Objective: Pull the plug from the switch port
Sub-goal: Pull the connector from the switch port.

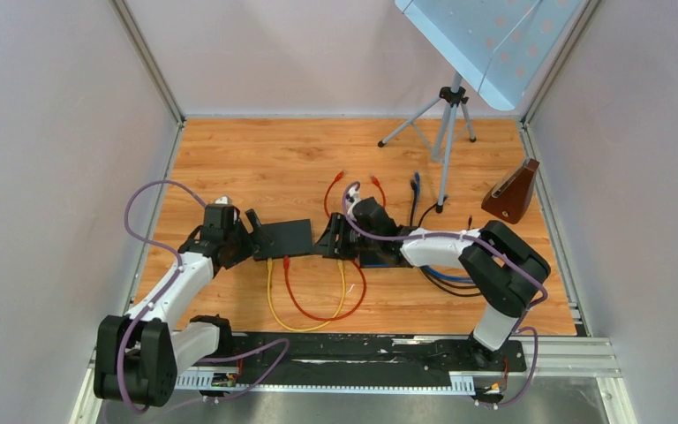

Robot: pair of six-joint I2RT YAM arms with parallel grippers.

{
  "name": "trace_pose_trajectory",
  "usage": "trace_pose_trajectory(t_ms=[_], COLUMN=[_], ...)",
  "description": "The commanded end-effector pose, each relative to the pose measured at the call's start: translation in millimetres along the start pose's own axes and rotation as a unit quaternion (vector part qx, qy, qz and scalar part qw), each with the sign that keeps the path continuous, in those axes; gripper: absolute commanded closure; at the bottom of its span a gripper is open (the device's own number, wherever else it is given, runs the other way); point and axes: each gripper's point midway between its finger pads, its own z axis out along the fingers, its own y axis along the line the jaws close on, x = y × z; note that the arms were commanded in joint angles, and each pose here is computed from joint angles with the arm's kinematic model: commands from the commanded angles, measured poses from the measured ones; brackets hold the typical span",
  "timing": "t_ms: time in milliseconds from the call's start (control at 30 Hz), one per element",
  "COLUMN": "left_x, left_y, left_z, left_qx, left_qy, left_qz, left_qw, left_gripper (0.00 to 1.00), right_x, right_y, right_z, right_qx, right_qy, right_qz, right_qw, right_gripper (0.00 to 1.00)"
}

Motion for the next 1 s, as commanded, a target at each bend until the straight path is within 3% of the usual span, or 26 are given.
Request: trace_pose_trajectory(t_ms=[0, 333, 667, 967], left_x=[-21.8, -20.4, -10.7, -1.9], left_y=[-15.7, -11.2, -7.1, -2.9], left_z=[6.4, 17.4, 29.2, 33.7], left_qx=[0.045, 0.044, 0.033, 0.024], left_qy=[-0.008, 0.022, 0.059, 0.081], left_qz=[-0.007, 0.003, 0.003, -0.002], left_qw=[0.999, 0.999, 0.998, 0.996], left_gripper=[0.04, 0.14, 0.23, 0.29], right_x=[1.8, 38.8, 31.7, 41.3], right_y=[34.9, 22.9, 7.4, -3.7], right_z=[10.1, 61.0, 81.3, 96.5], right_qx=[-0.078, -0.069, -0.040, -0.026], right_qy=[-0.046, -0.042, -0.082, -0.073], right_qz=[0.074, 0.121, 0.120, 0.123], right_qw=[0.993, 0.989, 0.989, 0.989], right_gripper=[0.51, 0.52, 0.53, 0.53])
